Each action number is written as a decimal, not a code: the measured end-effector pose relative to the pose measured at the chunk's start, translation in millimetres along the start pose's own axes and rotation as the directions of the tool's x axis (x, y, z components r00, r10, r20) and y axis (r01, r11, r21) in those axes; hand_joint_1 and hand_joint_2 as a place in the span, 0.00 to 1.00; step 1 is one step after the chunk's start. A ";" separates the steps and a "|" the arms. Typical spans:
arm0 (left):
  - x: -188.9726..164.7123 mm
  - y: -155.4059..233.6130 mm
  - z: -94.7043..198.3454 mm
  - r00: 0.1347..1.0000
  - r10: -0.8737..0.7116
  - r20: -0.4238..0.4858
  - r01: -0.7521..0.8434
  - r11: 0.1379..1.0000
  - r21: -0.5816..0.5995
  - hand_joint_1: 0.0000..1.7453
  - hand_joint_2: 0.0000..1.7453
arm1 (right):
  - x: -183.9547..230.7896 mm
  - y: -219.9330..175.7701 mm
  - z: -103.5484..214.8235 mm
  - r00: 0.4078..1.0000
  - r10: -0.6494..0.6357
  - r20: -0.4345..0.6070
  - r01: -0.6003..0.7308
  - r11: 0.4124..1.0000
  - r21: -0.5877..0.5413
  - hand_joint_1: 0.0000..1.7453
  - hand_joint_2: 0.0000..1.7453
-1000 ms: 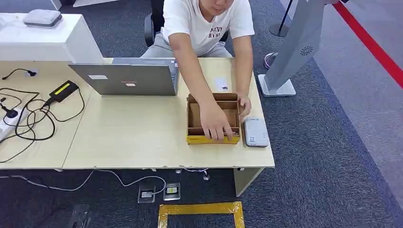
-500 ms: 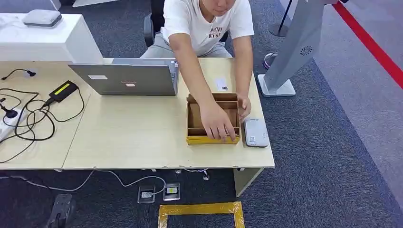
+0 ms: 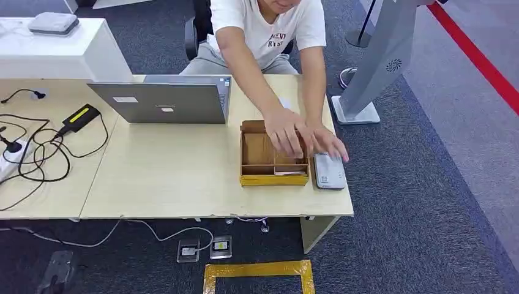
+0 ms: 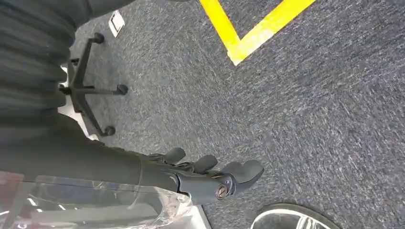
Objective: Pass the card to the sensor for recognition and then transmit it.
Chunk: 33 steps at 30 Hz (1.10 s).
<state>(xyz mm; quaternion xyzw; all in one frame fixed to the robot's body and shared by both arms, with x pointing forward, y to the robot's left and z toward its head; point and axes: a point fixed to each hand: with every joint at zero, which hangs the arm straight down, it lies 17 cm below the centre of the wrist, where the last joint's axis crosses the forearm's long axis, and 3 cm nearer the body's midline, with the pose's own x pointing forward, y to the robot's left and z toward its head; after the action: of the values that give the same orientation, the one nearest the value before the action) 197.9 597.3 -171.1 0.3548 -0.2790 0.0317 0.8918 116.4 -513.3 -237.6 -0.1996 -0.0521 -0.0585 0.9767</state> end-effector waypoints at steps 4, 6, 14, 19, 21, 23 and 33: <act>-7.2 -12.9 5.8 1.000 0.006 -0.014 -0.007 1.000 -0.018 0.00 0.00 | 0.5 0.6 0.2 1.000 0.019 0.001 -0.019 1.000 0.002 0.00 1.00; -8.9 -25.7 10.8 1.000 0.011 -0.020 -0.012 1.000 -0.028 0.00 0.00 | 4.1 0.7 0.6 0.999 0.035 0.006 -0.035 0.999 0.002 0.00 1.00; -16.2 -72.8 31.5 0.999 0.030 -0.044 -0.034 0.996 -0.080 0.00 0.00 | 21.9 -0.7 2.9 0.998 0.058 0.024 -0.058 0.998 0.002 0.00 1.00; -12.9 -104.5 46.5 0.999 0.040 -0.031 -0.043 0.992 -0.120 0.00 0.00 | 39.0 -0.6 5.4 0.996 0.067 0.053 -0.068 0.998 0.005 0.00 1.00; -8.4 -117.5 52.3 0.999 0.039 -0.015 -0.041 0.989 -0.142 0.00 0.00 | 43.8 0.6 6.3 0.995 0.073 0.062 -0.074 0.997 0.009 0.00 1.00; -2.5 -127.8 55.8 0.999 0.033 -0.001 -0.033 0.986 -0.166 0.00 0.00 | 44.9 1.5 6.6 0.995 0.078 0.066 -0.079 0.997 0.010 0.00 1.00; 20.7 -158.8 66.3 0.998 -0.006 0.058 0.020 0.970 -0.242 0.00 0.00 | 50.4 14.5 8.5 0.990 0.101 0.099 -0.103 0.994 0.025 0.00 1.00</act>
<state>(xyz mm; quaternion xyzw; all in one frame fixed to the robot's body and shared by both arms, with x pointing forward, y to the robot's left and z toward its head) 224.3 432.8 -218.7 0.2455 -0.3039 -0.0186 0.9203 167.5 -501.4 -229.0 -0.1901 -0.0904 0.0022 0.9776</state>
